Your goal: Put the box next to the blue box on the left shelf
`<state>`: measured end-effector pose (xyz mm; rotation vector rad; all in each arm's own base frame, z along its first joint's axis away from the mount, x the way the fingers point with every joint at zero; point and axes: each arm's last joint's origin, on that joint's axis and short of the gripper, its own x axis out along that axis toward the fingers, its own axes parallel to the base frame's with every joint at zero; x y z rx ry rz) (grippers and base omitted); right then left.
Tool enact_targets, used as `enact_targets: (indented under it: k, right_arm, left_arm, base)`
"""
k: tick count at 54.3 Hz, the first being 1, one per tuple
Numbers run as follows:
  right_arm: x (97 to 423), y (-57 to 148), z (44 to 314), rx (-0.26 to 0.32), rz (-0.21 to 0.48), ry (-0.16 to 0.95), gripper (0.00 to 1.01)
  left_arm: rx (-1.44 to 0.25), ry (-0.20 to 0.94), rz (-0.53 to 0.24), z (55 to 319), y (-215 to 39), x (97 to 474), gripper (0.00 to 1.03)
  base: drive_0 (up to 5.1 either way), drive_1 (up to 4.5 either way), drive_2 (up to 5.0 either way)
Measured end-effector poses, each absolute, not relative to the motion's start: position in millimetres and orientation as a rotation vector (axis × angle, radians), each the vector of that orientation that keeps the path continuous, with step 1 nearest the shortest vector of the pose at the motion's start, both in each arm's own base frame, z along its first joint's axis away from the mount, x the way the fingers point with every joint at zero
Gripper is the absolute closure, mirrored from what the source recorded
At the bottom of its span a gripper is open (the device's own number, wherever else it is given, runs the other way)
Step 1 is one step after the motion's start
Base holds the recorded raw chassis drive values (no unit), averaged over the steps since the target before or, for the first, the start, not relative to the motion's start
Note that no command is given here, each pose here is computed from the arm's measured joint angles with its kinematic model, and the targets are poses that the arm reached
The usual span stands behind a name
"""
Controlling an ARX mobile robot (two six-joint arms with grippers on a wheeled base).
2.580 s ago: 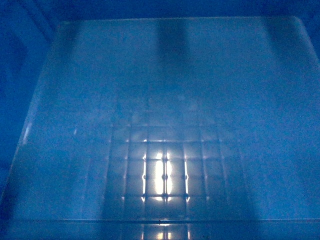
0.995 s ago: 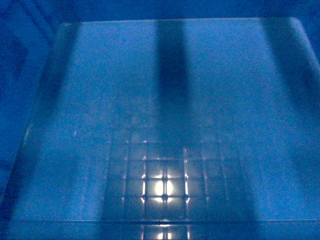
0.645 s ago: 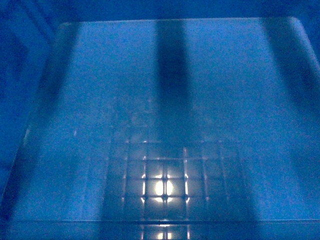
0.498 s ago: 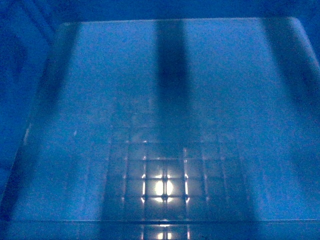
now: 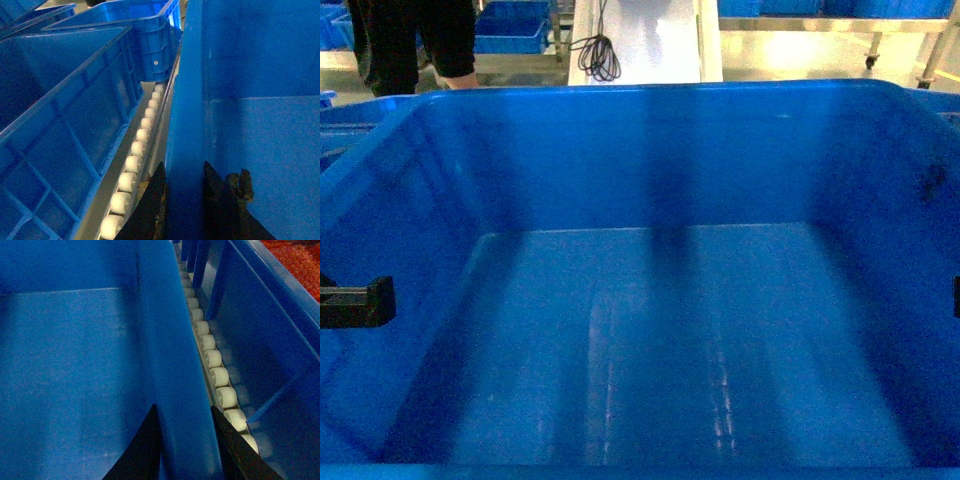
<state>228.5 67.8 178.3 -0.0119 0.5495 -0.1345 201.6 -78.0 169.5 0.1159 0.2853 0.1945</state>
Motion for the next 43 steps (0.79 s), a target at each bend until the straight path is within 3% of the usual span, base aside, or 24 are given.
enact_targets:
  k: [6,8,14,18,28,34,43]
  right_arm:
    - [229.9,67.3,178.5,0.003,-0.137,0.561,0.80]
    - [230.2,67.6,179.0,0.002,-0.134,0.557,0.70]
    - [230.6,74.0,188.4,0.025,-0.081,0.474,0.48]
    - [230.2,75.1,204.8,0.058,-0.083,0.337,0.31]
    - [226.7,82.1,216.9,0.056,-0.072,0.208,0.02]
    - [225.2,80.6,216.7,0.023,-0.112,0.195,0.04]
    - [224.8,79.6,218.2,0.015,-0.119,0.188,0.03]
  left_arm:
    - [0.118,0.295,0.193,166.8,-76.3,209.0,0.90]
    - [0.113,0.293,0.193,166.5,-75.5,210.3,0.90]
    - [0.016,0.219,0.233,171.9,-78.0,211.4,0.68]
    - [-0.062,0.103,0.195,188.1,-81.9,210.1,0.51]
    - [-0.109,0.007,0.177,197.6,-82.7,208.4,0.22]
    - [-0.103,-0.011,0.213,200.3,-77.8,206.1,0.03]
    - [-0.102,-0.011,0.226,200.5,-76.1,205.1,0.05]
  base:
    - [-0.4,-0.38,-0.4]
    - [-0.2,-0.16,-0.2]
    - [0.0,0.00,0.0]
    - [0.0,0.00,0.0]
    - [0.0,0.00,0.0]
    - [0.0,0.00,0.0]
    - [0.0,0.00,0.0]
